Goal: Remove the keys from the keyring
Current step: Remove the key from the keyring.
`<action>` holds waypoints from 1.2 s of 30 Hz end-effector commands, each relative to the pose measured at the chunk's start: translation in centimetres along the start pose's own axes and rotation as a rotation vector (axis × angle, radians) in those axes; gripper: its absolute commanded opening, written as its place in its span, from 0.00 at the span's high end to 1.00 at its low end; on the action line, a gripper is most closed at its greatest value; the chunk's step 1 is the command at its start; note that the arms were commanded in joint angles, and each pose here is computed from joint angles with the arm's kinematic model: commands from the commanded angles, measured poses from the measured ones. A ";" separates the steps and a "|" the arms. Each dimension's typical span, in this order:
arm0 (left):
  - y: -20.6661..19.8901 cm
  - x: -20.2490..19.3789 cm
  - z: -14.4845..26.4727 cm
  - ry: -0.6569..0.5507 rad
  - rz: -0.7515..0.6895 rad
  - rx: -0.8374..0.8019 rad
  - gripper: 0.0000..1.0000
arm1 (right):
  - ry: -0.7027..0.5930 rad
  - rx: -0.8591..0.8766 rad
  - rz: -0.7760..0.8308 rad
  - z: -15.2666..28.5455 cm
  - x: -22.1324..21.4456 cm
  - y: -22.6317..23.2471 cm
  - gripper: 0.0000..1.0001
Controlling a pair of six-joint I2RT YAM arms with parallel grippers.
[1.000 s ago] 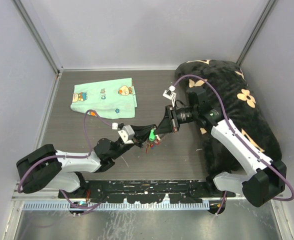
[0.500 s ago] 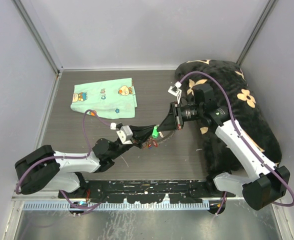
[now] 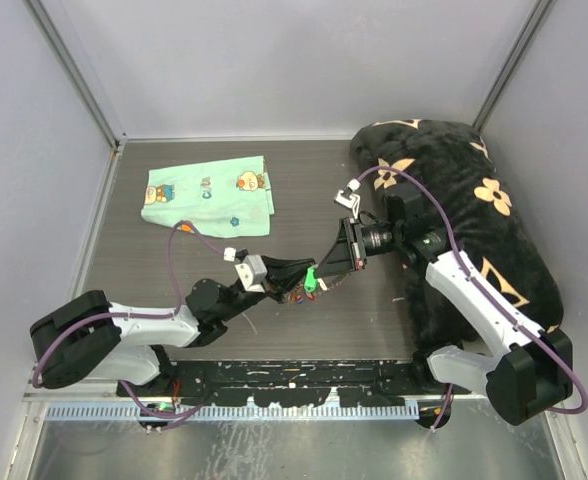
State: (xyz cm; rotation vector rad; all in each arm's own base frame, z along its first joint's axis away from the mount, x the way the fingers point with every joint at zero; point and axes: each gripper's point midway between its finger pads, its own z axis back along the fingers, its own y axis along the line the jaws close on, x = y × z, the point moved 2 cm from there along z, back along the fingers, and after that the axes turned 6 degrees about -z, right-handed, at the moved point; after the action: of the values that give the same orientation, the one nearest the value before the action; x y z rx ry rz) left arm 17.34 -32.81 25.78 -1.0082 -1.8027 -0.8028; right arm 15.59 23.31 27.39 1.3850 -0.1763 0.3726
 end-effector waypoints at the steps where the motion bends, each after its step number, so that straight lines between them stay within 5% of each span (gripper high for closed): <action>1: 0.0 2.2 -0.1 -0.091 0.021 0.008 1.00 | 0.010 0.090 -0.005 0.4 -0.2 1.9 0.91; 36: 0.6 -2.2 -0.5 0.020 0.221 0.109 1.00 | -0.014 0.113 -0.363 0.5 1.1 -1.9 0.77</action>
State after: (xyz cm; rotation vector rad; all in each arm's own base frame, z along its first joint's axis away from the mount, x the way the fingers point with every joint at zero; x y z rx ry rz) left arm 17.94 -33.38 21.32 -1.0460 -1.6041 -0.6744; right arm 17.08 22.74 24.80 1.4630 0.0763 0.0359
